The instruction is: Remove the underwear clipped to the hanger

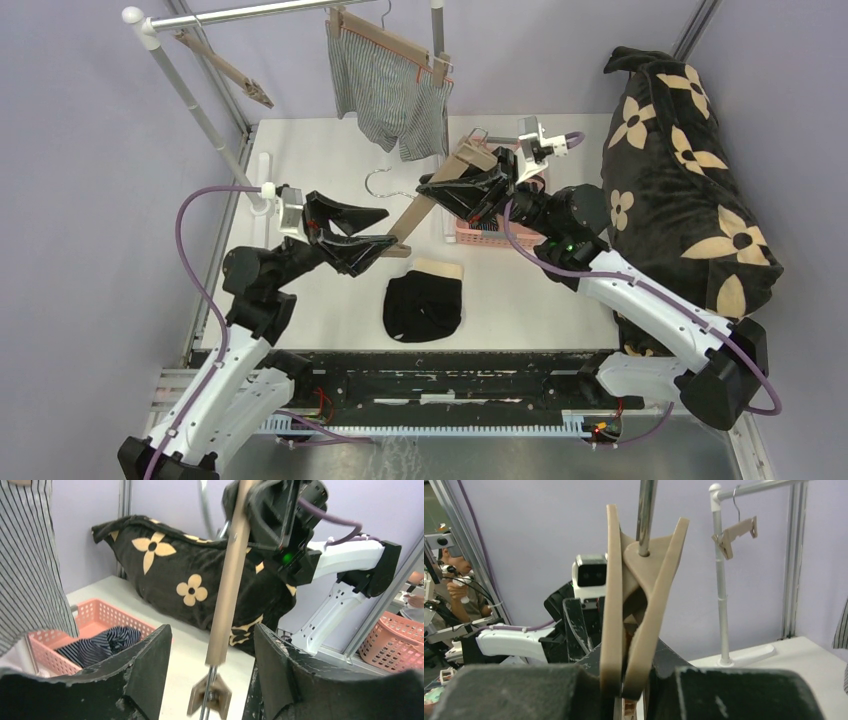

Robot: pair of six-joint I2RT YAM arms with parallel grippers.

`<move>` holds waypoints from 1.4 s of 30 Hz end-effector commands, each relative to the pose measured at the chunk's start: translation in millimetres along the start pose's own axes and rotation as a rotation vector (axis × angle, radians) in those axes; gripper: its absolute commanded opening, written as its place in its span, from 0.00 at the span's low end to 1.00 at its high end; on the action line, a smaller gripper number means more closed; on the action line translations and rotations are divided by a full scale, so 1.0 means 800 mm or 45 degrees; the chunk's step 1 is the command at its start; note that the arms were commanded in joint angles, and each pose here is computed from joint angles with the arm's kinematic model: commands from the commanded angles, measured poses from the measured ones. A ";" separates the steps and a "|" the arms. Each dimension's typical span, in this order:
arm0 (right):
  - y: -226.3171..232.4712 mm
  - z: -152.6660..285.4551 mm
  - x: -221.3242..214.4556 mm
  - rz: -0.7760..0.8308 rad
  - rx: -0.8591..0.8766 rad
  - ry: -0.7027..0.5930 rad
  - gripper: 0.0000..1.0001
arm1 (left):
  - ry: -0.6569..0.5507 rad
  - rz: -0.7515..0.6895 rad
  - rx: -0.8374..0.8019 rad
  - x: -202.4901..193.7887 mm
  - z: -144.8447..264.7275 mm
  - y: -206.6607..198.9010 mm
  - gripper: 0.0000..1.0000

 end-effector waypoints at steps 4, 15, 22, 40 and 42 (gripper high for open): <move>0.005 -0.001 -0.003 0.005 0.035 0.018 0.01 | -0.096 -0.047 -0.127 0.040 -0.012 -0.022 0.72; 0.006 -0.006 0.000 0.007 0.040 0.002 0.01 | -0.047 0.017 -0.140 0.010 -0.005 -0.017 0.72; 0.007 -0.008 0.001 0.003 0.044 -0.007 0.01 | -0.027 0.059 -0.137 -0.007 -0.005 -0.010 0.69; 0.007 -0.015 -0.002 0.017 0.038 -0.004 0.01 | 0.001 0.082 -0.172 -0.016 -0.010 -0.011 0.57; 0.007 -0.015 0.000 0.022 0.035 -0.007 0.01 | 0.005 0.083 -0.171 -0.018 -0.009 -0.011 0.55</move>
Point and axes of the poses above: each gripper's point midway between its finger pads, its own z axis back along the fingers, its own y axis along the line the jaws close on, x = y × z, the point moved 3 cm from there along z, back along the fingers, and after that the axes turned 2 degrees about -z, right-handed, at the moved point
